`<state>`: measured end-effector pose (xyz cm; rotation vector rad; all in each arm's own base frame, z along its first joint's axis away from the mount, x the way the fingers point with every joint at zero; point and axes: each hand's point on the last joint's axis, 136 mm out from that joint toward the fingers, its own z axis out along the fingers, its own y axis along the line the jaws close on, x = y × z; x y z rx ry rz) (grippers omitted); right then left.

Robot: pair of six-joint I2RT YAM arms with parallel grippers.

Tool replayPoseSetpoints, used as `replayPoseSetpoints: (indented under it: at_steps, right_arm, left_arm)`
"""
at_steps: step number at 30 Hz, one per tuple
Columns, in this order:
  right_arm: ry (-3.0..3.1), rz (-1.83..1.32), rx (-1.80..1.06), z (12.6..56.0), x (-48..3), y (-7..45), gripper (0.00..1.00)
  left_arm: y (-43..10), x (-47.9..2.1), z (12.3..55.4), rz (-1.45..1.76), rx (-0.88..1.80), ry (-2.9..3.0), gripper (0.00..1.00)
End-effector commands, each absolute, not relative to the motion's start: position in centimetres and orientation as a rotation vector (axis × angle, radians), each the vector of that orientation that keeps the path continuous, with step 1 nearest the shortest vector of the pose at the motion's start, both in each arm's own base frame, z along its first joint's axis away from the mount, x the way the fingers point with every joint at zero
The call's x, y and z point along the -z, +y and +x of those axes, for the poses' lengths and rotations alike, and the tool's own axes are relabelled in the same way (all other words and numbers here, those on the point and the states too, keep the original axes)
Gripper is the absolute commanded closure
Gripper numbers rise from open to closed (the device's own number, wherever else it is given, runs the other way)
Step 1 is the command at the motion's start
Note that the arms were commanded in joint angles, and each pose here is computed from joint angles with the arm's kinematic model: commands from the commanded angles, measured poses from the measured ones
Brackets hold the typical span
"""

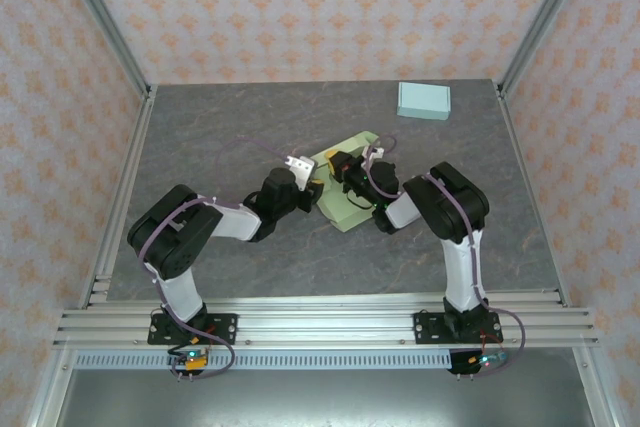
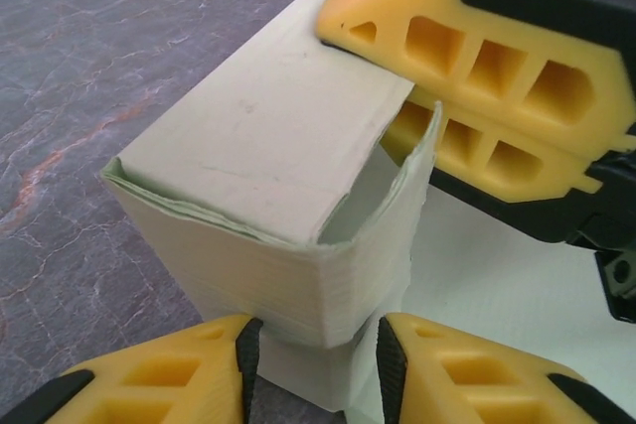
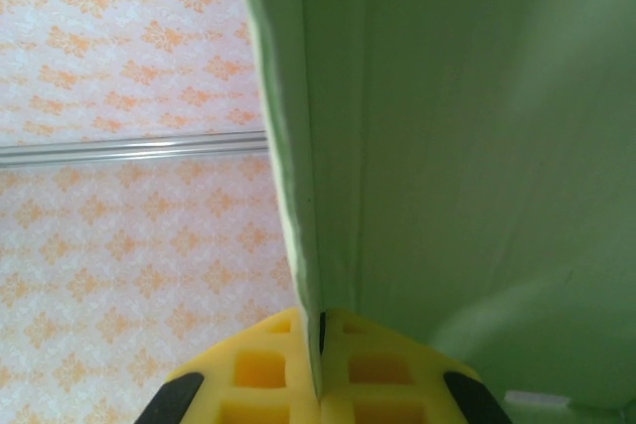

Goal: Fold the paper box

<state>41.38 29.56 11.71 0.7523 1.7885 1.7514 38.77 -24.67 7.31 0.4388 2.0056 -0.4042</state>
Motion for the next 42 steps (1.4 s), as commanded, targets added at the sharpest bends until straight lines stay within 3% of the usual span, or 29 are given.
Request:
replayPoseSetpoints:
  at_steps: [1, 13, 17, 19, 25, 32, 42]
  right_arm:
    - [1.718, 0.699, -1.767, 40.2, -14.6, 29.8, 1.0]
    - [1.728, 0.744, -1.806, 40.0, -14.0, 30.9, 1.0]
    - [1.736, 0.739, -1.801, 39.6, -13.9, 31.0, 0.99]
    - [1.733, 0.748, -1.793, 39.7, -13.8, 30.8, 0.96]
    - [1.733, 0.781, -1.773, 39.7, -13.2, 30.3, 0.77]
    - [1.733, 0.649, -1.74, 39.0, -16.0, 29.7, 0.56]
    - [1.925, 0.618, -1.438, 37.0, -17.5, 23.6, 0.53]
  left_arm:
    - [-25.4, -8.1, 39.6, 0.42, 0.388, 1.973, 0.58]
    - [-24.8, -7.6, 41.1, 0.372, 0.298, 2.004, 0.63]
    - [-24.2, -7.3, 41.5, 0.34, 0.253, 2.009, 0.83]
    - [-24.0, -7.3, 41.7, 0.339, 0.241, 2.015, 0.9]
    - [-24.0, -7.1, 41.9, 0.343, 0.22, 2.035, 0.94]
    - [-23.7, -7.2, 41.8, 0.368, 0.182, 2.065, 0.98]
    - [-23.0, -7.7, 41.3, 0.452, 0.177, 2.101, 1.0]
